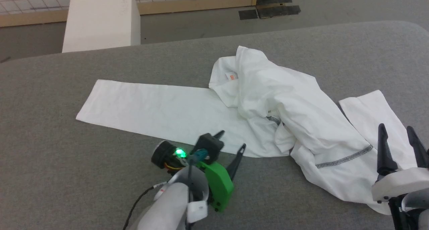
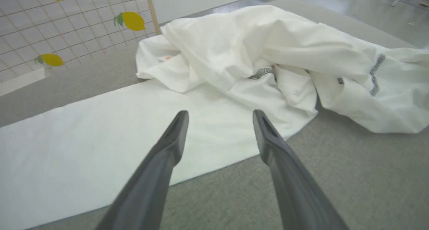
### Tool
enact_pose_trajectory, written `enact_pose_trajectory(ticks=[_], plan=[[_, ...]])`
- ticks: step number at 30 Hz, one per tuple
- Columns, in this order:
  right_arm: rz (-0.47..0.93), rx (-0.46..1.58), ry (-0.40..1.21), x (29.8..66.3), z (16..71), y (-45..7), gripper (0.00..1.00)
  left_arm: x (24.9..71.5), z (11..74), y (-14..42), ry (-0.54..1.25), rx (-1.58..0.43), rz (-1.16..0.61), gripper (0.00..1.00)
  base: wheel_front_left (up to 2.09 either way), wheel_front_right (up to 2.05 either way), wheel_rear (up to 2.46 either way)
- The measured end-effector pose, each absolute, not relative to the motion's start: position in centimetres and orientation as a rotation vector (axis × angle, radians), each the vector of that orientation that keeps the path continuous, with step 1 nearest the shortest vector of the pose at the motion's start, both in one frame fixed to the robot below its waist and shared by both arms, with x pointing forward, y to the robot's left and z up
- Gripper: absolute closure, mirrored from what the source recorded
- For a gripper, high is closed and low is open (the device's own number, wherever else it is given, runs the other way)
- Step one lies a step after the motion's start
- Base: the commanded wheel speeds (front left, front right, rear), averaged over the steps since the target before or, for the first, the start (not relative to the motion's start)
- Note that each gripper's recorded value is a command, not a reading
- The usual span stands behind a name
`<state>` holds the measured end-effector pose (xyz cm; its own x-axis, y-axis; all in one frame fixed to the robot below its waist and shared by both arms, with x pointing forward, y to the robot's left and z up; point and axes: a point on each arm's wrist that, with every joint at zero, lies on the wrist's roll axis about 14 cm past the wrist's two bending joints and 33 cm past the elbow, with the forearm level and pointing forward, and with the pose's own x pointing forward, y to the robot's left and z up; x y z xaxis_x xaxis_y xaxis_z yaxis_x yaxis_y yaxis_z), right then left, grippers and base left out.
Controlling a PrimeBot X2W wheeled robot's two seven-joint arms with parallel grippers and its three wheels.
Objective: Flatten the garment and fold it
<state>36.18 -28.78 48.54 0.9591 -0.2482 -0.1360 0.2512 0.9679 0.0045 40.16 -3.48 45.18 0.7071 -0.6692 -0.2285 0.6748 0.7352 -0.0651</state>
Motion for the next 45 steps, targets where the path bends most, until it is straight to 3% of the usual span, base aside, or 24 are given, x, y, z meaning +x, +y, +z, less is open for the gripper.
enact_pose_trajectory(ticks=[6,15,16,18,26,33,45], plan=[[-0.235,0.047,0.153,36.4,47.5,-28.0,0.0,38.5,39.8,-4.7,0.534,0.262,-0.921,0.0,0.0,0.0,0.0],[-0.222,0.078,0.167,37.0,46.3,-27.4,0.0,40.2,38.1,-4.5,0.664,0.402,-0.961,0.0,0.0,0.0,0.0],[-0.221,0.08,0.17,36.9,46.1,-27.4,0.0,40.3,38.1,-4.7,0.665,0.402,-0.965,0.5,0.0,0.0,0.0],[-0.221,0.087,0.174,36.9,45.9,-27.3,0.0,40.7,38.2,-4.8,0.661,0.382,-0.956,1.0,0.0,0.0,0.0],[-0.207,0.091,0.16,37.1,46.2,-26.9,0.0,43.1,39.7,-2.1,0.583,0.106,-0.723,1.0,0.0,0.0,0.0],[-0.173,0.083,0.141,37.4,47.3,-25.9,0.0,44.2,42.1,6.4,0.47,-0.064,-0.395,1.0,0.0,0.0,0.0],[-0.055,0.078,0.189,38.3,47.3,-22.2,0.0,37.9,43.5,22.9,0.447,-0.117,0.116,1.0,0.0,0.0,0.0]])
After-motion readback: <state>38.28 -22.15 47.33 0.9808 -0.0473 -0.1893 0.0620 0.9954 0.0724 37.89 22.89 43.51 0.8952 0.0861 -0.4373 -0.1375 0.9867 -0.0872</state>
